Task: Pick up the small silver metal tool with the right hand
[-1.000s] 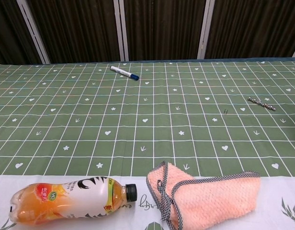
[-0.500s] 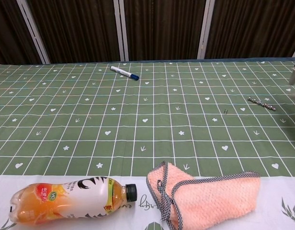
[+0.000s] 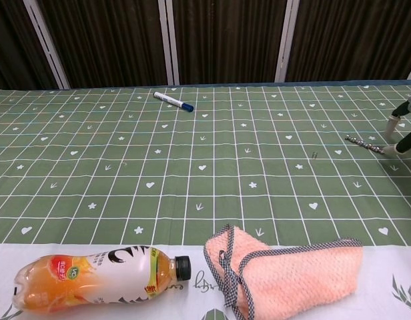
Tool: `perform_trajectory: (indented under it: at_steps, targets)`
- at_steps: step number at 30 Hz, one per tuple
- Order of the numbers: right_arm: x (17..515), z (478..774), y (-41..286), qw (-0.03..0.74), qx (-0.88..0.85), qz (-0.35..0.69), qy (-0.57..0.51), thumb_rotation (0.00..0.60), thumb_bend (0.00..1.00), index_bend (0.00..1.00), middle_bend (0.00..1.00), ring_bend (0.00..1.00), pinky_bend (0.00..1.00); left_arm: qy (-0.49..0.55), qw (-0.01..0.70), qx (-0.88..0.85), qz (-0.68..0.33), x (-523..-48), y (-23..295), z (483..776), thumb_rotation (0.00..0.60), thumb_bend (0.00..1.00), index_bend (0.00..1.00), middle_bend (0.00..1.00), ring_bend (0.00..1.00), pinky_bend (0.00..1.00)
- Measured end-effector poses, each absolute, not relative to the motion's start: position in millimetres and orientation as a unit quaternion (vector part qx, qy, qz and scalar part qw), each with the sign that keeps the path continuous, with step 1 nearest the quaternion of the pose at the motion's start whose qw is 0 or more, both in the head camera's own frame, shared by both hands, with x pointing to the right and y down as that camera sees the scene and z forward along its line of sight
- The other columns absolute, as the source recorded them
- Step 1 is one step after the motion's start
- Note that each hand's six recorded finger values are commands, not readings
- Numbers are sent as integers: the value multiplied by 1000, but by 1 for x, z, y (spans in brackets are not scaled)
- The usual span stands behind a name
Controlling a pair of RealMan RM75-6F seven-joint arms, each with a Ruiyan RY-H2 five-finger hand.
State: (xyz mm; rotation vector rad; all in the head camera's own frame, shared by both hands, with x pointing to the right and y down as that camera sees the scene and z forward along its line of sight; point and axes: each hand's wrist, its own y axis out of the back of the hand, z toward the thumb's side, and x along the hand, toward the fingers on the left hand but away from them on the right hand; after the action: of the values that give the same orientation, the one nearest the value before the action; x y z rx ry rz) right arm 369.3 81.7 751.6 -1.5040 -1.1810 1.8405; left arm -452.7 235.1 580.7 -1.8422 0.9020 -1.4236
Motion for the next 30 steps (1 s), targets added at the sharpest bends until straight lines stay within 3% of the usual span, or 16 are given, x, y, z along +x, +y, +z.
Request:
perform_trajectory:
  at_steps: [30]
  targets:
    - [372, 774, 73, 225, -543, 680, -438, 600, 173, 477, 130, 0, 0, 342, 310, -697, -549, -456, 236, 583, 600, 4, 0, 0, 0, 0]
